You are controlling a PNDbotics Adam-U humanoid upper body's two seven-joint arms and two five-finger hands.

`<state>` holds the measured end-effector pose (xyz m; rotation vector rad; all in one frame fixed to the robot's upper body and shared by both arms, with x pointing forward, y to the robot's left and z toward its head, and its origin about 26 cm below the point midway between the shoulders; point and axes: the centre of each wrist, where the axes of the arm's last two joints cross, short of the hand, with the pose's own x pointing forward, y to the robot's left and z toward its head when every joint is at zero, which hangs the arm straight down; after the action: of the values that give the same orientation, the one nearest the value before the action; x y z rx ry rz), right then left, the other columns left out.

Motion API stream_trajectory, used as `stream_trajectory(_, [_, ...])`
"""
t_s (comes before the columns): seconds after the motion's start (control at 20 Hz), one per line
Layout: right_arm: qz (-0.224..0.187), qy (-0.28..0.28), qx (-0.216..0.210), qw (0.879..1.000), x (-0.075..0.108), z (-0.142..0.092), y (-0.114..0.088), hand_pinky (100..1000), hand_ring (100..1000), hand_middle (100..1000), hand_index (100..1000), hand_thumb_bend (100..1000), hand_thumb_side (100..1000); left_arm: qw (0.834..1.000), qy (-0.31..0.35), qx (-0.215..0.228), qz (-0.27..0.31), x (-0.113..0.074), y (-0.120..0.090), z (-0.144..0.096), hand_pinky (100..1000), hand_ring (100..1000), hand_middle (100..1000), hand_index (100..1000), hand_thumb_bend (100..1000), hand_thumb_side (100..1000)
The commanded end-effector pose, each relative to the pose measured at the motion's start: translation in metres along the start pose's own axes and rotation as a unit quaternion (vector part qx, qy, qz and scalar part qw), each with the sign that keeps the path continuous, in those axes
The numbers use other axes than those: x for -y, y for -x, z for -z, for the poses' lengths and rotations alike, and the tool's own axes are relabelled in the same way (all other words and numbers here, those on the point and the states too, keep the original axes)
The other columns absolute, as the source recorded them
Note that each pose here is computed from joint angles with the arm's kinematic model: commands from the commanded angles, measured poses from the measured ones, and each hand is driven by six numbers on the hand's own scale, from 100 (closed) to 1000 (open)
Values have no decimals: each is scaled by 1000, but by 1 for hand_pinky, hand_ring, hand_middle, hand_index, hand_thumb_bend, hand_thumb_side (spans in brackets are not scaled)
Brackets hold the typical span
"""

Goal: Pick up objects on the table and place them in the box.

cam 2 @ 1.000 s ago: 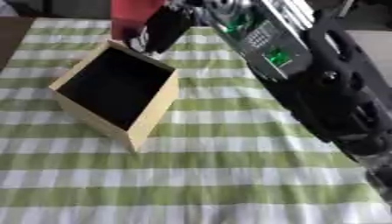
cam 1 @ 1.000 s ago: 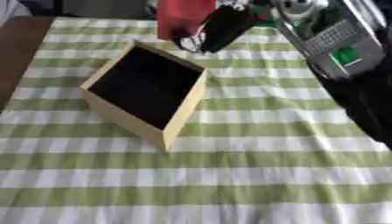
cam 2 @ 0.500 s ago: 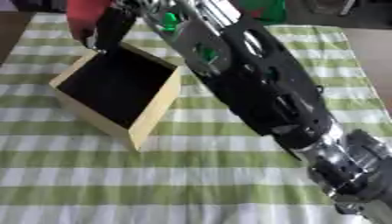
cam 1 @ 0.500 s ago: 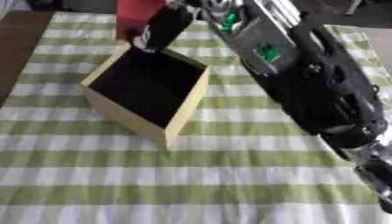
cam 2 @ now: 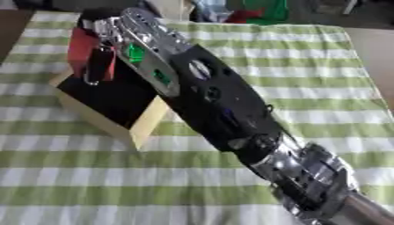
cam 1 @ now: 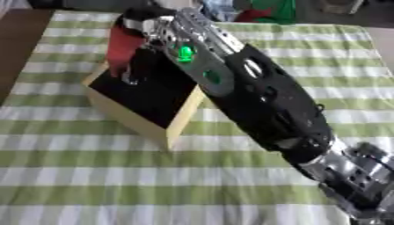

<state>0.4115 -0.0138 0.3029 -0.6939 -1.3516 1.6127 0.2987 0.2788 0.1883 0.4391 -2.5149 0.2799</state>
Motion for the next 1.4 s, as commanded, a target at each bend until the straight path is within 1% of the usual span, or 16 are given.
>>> stream_trajectory(0.05, [27,-42,-35,998,4,8,7,943,990,731,896,100,193,1000,1,15,-2,0,-6,5,1000,493,444,617,252,100])
stream_trajectory(0.2, [21,-36,-42,998,2,13,16,945,992,735,895,100,194,1000,0,14,-2,0,-5,5,1000,492,444,617,251,100])
stream_trajectory(0.4, [20,-21,-41,999,7,12,19,946,995,742,896,100,195,1000,0,12,-1,-1,-5,4,1000,492,443,616,250,100])
stream_trajectory(0.5, [17,-22,-44,999,6,13,21,952,1000,762,912,100,192,1000,0,12,-1,0,-5,4,1000,492,443,616,250,100])
stream_trajectory(0.6, [14,-32,-42,999,4,14,22,963,1000,797,951,100,174,1000,0,12,-1,-1,-5,4,1000,491,443,616,249,100])
stream_trajectory(0.65, [11,-37,-39,998,4,15,22,975,1000,836,979,100,147,1000,0,12,-1,-1,-5,4,1000,491,443,616,250,100])
stream_trajectory(0.7, [7,-43,-35,998,3,15,23,977,1000,842,982,100,143,1000,0,12,-1,-1,-5,4,1000,491,443,616,250,100])
stream_trajectory(0.75, [2,-46,-32,998,3,15,23,986,1000,866,998,100,165,1000,0,12,-1,-1,-5,4,1000,491,443,616,250,100])
stream_trajectory(0.8, [-4,-47,-28,998,4,14,22,989,1000,880,1000,100,279,1000,0,11,-1,-1,-5,4,1000,491,443,616,251,100])
stream_trajectory(0.85, [-10,-46,-24,999,5,13,22,998,1000,897,1000,121,377,1000,0,11,-1,-1,-5,4,1000,491,443,616,250,100])
stream_trajectory(0.9, [-17,-42,-21,999,7,12,23,1000,1000,905,1000,141,407,1000,1,10,-1,-1,-5,3,1000,491,443,616,249,100])
stream_trajectory(0.95, [-22,-39,-18,999,8,11,23,1000,1000,917,1000,173,425,1000,1,10,-1,-1,-5,3,1000,491,443,616,248,100])
stream_trajectory(1.0, [-28,-34,-17,999,10,10,23,1000,1000,920,1000,190,431,1000,1,10,-1,-1,-5,3,1000,491,442,616,249,100])
stream_trajectory(1.15, [-40,-29,-11,999,13,7,24,1000,1000,926,1000,231,496,1000,0,10,0,-2,-5,3,1000,491,443,616,251,100])
stream_trajectory(1.4, [-59,-27,-7,998,18,4,25,1000,1000,934,1000,272,529,1000,0,9,1,-2,-4,3,1000,491,443,616,254,100])
